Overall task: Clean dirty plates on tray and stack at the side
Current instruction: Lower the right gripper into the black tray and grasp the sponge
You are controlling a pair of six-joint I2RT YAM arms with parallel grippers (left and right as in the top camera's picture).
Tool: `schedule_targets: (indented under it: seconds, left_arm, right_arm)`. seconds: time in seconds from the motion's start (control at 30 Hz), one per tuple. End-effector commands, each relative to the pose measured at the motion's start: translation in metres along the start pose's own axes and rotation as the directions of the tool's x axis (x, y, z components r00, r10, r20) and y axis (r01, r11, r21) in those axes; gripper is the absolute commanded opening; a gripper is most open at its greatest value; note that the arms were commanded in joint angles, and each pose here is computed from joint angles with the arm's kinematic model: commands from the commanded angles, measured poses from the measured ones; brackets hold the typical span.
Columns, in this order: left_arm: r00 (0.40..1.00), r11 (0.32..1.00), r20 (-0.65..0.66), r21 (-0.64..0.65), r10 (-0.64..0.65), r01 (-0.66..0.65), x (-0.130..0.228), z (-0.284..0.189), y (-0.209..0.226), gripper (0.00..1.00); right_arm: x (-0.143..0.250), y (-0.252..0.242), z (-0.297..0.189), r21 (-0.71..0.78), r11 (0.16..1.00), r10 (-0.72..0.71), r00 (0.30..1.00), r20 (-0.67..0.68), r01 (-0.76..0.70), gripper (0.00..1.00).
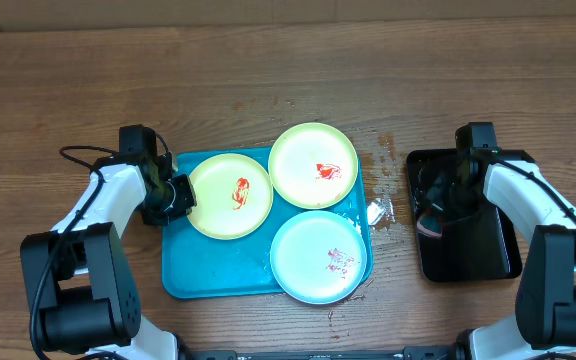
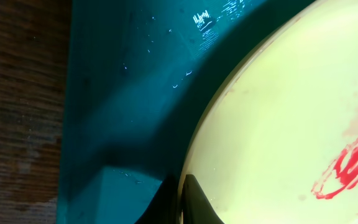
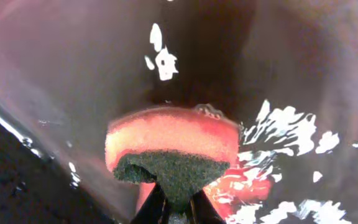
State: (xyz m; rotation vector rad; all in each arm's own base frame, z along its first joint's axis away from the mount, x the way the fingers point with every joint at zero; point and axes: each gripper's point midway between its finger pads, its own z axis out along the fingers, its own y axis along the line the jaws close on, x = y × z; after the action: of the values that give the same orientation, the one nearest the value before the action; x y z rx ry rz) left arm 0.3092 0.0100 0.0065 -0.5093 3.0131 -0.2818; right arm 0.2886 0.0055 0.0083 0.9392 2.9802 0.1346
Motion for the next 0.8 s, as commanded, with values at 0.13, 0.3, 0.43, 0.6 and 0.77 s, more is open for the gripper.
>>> schedule_targets:
  seconds: [0.13,0.3,0.43,0.6,0.77]
  left_arm:
    - [1.0,1.0,0.022,-0.03,0.01,-0.009,-0.008,0.0,0.006,0.04]
    - [1.0,0.999,0.018,-0.03,0.009,-0.009,-0.007,0.0,0.006,0.04]
    - [1.0,0.999,0.016,-0.031,0.008,-0.008,-0.006,0.0,0.006,0.04]
    - [1.0,1.0,0.021,-0.03,0.009,-0.008,-0.007,0.0,0.006,0.04]
    - [1.0,1.0,0.013,-0.021,0.008,-0.008,-0.006,0.0,0.004,0.04]
  right_arm:
    - [-0.022,0.0,-0.058,0.052,0.998,-0.044,0.994,0.104,0.038,0.04]
    - [-0.02,-0.007,-0.085,0.084,0.996,0.025,0.992,0.12,-0.035,0.04]
    - [-0.013,-0.026,-0.076,0.16,0.983,0.076,0.99,0.116,-0.094,0.04]
    - [0.0,-0.038,-0.042,0.183,0.975,0.111,0.99,0.093,-0.126,0.04]
    - [0.01,-0.043,-0.004,0.165,0.979,0.109,0.991,0.078,-0.121,0.04]
